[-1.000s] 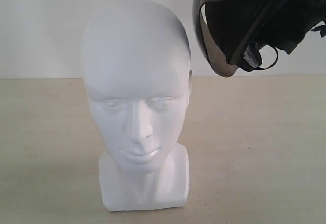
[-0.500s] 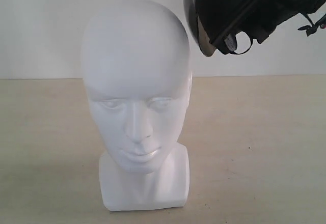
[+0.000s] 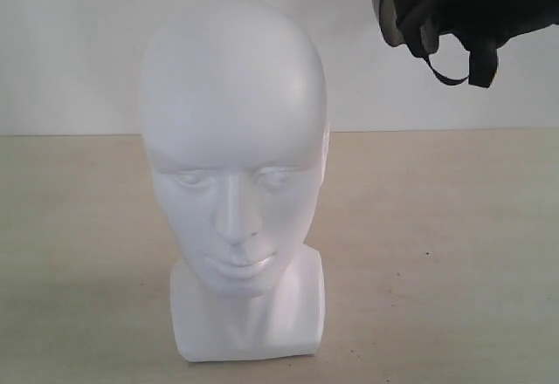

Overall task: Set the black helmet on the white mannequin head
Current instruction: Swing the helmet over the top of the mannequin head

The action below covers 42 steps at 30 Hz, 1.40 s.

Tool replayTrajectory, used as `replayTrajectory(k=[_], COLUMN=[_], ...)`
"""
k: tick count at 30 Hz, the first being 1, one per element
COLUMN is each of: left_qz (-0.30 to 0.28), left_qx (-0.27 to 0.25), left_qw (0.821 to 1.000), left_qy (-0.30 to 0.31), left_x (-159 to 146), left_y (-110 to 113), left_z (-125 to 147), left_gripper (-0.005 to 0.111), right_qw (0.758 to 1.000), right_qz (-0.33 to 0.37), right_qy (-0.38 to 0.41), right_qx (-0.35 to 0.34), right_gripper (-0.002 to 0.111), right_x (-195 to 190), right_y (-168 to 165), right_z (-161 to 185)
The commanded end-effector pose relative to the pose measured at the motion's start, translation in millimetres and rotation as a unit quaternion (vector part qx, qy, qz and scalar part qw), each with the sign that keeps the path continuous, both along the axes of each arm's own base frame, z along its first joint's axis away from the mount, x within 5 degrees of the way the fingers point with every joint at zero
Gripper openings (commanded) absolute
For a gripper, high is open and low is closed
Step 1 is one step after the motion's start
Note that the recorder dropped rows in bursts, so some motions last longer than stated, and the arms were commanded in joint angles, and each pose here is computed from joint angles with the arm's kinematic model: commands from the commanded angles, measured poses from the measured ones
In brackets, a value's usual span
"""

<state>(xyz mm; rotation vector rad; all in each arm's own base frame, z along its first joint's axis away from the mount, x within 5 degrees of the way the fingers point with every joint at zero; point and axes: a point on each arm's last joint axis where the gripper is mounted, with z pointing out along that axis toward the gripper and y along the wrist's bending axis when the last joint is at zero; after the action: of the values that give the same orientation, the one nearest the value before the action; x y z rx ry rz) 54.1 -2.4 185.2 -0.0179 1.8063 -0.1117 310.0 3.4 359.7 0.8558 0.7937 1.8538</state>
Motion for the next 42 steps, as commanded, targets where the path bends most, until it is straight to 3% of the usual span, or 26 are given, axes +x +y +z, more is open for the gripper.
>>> replayTrajectory(k=[1, 11, 16, 24, 32, 42], left_qz=[0.001, 0.001, 0.001, 0.001, 0.001, 0.001], left_qx=[0.003, 0.003, 0.003, 0.003, 0.003, 0.003], left_qw=[1.0, 1.0, 1.0, 1.0, 1.0, 1.0], left_qy=[-0.001, -0.001, -0.001, -0.001, -0.001, -0.001], left_x=[0, 0, 0, 0, 0, 0], left_y=[0, 0, 0, 0, 0, 0], left_z=[-1, -1, -1, -1, -1, -1], left_gripper=[0.004, 0.004, 0.004, 0.004, 0.004, 0.004], right_qw=[0.993, 0.983, 0.979, 0.976, 0.976, 0.982], right_qz=[0.004, -0.004, 0.022, 0.069, 0.095, 0.118], right_qy=[-0.116, -0.177, -0.193, -0.186, -0.19, -0.145], right_qx=[0.02, 0.042, 0.065, 0.09, 0.055, 0.005], right_gripper=[0.0, 0.0, 0.0, 0.0, 0.0, 0.0], right_x=[-5, 2, 1, -2, -5, 31], right_y=[-2, -6, 12, 43, 56, 70], right_z=[43, 79, 90, 90, 90, 56])
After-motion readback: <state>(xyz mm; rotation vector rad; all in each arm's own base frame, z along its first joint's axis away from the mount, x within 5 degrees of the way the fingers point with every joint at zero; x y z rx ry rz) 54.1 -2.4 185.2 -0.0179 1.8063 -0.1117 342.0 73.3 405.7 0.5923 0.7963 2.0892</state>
